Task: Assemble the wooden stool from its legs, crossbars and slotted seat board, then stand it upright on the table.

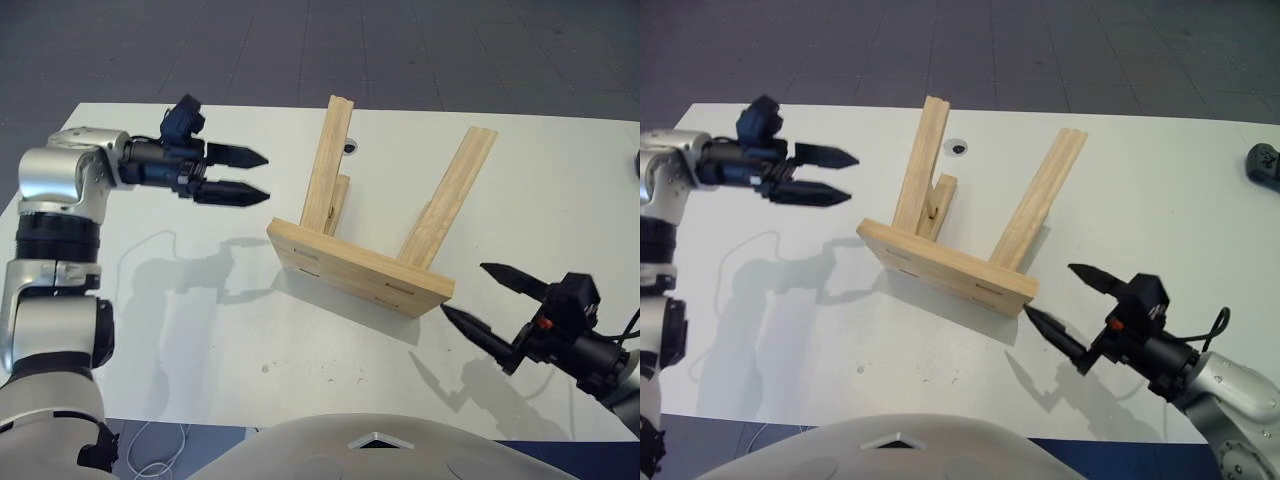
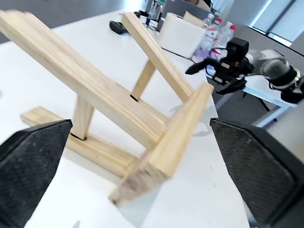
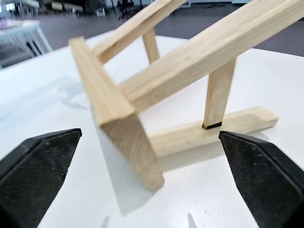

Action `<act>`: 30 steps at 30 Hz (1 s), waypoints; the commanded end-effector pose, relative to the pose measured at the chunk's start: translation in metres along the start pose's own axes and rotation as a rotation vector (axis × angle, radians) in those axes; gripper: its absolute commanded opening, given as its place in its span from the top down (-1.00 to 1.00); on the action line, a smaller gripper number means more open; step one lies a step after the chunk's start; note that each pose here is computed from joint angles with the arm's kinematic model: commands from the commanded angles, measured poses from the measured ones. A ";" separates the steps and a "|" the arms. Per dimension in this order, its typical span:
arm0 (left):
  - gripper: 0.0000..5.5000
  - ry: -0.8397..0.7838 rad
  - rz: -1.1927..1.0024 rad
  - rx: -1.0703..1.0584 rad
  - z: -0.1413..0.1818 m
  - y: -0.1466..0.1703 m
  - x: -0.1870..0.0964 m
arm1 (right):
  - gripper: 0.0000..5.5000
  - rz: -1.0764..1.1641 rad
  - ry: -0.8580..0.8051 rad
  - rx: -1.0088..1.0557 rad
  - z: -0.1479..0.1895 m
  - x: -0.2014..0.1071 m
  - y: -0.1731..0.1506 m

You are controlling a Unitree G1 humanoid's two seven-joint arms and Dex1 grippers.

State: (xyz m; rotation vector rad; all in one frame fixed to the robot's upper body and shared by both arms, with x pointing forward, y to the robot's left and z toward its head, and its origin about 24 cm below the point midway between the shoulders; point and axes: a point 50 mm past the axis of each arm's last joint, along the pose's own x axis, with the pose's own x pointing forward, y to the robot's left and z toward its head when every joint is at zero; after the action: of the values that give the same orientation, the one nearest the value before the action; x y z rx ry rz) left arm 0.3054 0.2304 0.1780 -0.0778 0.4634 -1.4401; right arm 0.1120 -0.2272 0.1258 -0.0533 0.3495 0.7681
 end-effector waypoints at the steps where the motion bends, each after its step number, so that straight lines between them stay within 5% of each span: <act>1: -0.95 0.066 -0.009 0.022 -0.018 0.004 0.009 | -0.96 0.016 0.073 -0.059 -0.022 0.002 -0.011; 7: -0.95 0.242 -0.115 0.211 -0.058 0.012 0.058 | -0.96 0.077 0.059 -0.121 -0.028 0.026 -0.033; 12: -0.96 0.263 -0.111 0.279 -0.070 0.020 0.069 | -0.67 0.133 0.076 -0.130 -0.034 0.036 -0.034; 18: -0.59 0.133 -0.039 0.286 -0.063 0.029 0.084 | -0.30 0.175 0.052 -0.137 -0.035 0.053 -0.033; 30: 0.14 0.186 -0.047 0.238 -0.076 0.033 0.076 | 0.43 0.241 0.070 -0.143 -0.042 0.067 -0.026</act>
State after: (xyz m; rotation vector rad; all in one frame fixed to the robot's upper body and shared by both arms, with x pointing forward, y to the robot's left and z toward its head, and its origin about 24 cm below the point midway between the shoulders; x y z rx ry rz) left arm 0.3094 0.1762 0.0738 0.2190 0.4353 -1.5624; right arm 0.1621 -0.2083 0.0633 -0.1730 0.3669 1.0235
